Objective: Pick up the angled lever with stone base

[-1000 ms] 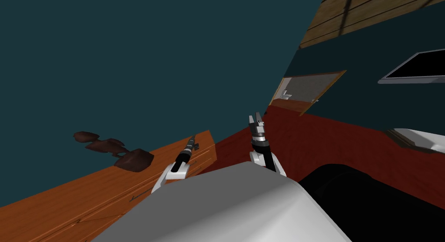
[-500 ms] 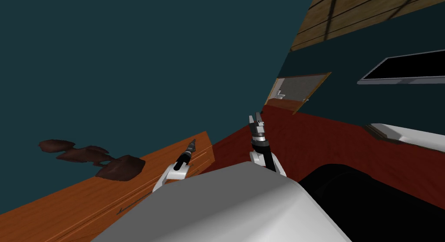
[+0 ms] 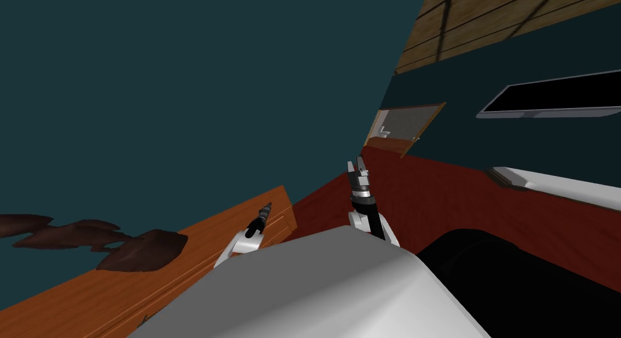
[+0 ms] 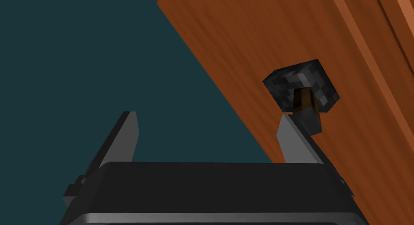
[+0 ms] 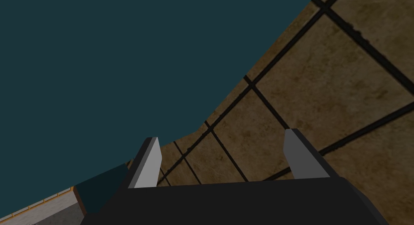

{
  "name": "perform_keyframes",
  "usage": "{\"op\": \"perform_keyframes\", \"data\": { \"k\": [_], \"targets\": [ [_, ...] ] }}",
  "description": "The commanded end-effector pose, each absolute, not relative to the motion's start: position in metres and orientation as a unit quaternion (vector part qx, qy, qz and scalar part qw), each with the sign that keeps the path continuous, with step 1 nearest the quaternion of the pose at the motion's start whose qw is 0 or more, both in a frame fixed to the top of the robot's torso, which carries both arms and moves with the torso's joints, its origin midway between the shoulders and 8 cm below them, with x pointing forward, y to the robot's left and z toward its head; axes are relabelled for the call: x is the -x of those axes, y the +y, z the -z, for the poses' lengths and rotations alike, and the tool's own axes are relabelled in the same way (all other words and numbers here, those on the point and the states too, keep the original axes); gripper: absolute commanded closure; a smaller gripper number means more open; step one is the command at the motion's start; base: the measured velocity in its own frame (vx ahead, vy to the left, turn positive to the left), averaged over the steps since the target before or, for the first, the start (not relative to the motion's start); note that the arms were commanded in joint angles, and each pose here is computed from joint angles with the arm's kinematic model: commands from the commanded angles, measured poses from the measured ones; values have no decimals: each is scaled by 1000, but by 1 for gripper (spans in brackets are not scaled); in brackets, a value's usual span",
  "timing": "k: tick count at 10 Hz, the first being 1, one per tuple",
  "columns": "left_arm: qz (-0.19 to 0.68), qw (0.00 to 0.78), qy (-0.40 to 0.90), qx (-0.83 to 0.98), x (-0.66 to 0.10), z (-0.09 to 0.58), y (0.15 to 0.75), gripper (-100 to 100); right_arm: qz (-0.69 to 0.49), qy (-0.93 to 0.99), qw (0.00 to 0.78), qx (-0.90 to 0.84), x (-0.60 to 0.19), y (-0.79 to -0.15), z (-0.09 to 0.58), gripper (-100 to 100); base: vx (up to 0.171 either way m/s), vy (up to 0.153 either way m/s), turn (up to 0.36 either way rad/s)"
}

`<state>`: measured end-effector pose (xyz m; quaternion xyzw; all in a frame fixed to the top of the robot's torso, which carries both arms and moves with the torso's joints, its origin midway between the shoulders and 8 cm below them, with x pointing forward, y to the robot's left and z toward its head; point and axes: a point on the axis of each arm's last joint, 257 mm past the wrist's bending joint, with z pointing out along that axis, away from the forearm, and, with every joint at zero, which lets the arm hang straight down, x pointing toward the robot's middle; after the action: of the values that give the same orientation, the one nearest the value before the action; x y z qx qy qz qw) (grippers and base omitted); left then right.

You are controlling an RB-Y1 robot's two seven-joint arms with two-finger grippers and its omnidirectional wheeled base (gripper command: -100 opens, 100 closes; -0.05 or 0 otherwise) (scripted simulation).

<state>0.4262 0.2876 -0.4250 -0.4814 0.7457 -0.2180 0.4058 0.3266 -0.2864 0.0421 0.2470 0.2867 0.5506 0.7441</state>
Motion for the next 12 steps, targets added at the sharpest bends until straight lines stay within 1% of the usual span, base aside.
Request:
{"op": "perform_keyframes", "data": {
  "k": [1, 3, 4, 7, 10, 11, 12],
  "targets": [
    [201, 396, 752, 486, -420, 435, 295, -100, -551, 287, 744, -247, -327, -286, -42, 0, 37, -35, -38],
    [159, 376, 766, 496, -403, 460, 315, -100, -551, 287, 744, -247, -327, -286, -42, 0, 38, -29, -87],
    [157, 375, 767, 497, -402, 461, 315, -100, -551, 287, 744, -247, -327, -286, -42, 0, 31, -15, -37],
    [98, 349, 781, 509, -377, 489, 346, -100, -551, 287, 744, -247, -327, -286, -42, 0, 35, -11, -79],
    [41, 328, 789, 518, -352, 508, 380, -100, -551, 287, 744, -247, -327, -286, -42, 0, 57, 7, -63],
    [24, 324, 790, 519, -345, 512, 393, -100, -551, 287, 744, -247, -327, -286, -42, 0, 59, 58, -55],
    [37, 328, 789, 518, -354, 507, 383, -100, -551, 287, 744, -247, -327, -286, -42, 0, 23, 34, -10]
  ]
}}
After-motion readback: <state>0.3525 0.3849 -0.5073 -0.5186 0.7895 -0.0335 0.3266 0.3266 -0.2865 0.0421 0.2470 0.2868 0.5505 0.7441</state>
